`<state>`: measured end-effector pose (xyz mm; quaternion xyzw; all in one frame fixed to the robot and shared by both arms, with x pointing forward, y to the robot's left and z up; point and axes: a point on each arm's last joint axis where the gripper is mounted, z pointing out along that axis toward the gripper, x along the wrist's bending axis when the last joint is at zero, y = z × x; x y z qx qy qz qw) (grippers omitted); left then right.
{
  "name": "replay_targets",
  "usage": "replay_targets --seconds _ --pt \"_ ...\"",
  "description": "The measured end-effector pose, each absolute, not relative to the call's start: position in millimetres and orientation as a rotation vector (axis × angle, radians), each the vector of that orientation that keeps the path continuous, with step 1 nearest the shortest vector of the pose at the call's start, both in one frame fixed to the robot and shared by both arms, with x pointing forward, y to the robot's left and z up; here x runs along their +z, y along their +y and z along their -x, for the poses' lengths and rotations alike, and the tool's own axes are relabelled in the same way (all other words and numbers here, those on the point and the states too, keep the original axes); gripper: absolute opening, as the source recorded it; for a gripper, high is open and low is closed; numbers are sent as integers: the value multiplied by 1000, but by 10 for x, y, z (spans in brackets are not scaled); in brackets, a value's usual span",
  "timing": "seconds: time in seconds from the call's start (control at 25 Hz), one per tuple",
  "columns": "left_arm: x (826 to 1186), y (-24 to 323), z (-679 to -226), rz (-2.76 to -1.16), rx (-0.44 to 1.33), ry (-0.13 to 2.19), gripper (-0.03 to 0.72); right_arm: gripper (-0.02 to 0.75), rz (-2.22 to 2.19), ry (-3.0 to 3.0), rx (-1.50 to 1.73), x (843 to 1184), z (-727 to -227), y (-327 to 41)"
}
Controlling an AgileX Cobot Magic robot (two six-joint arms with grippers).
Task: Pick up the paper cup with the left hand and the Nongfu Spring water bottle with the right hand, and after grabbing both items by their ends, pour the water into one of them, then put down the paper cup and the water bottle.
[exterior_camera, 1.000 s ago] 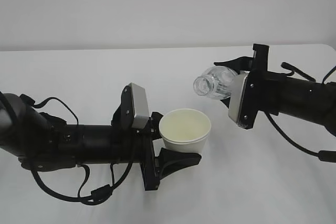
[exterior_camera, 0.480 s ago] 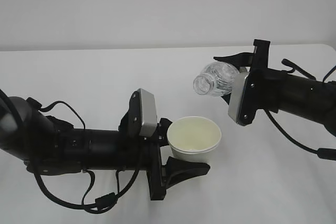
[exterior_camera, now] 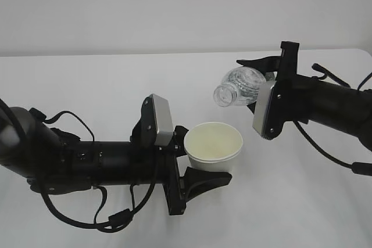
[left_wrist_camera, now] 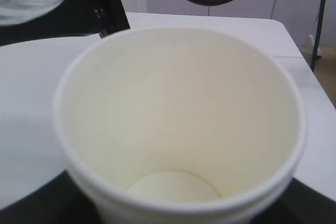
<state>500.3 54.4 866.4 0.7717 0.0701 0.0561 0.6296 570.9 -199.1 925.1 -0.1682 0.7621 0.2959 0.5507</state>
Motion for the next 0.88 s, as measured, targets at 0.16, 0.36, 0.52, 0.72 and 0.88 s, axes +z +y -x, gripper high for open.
replay_targets --seconds 0.16,0.36,0.52,0.72,0.88 --pt "8667 545 -5013 -1765 144 162 482 458 417 1776 692 9269 -5711 -1987" --pt "8671 548 -5029 -1759 156 179 482 458 453 1751 664 9279 -5712 -1985" --pt "8671 548 -5030 -1759 157 179 482 458 469 1741 652 9282 -5712 -1984" --pt "8671 548 -5030 -1761 171 163 482 458 499 1728 627 9282 -5712 -1984" --pt "8671 548 -5030 -1761 172 162 482 458 525 1715 603 9284 -5713 -1984"
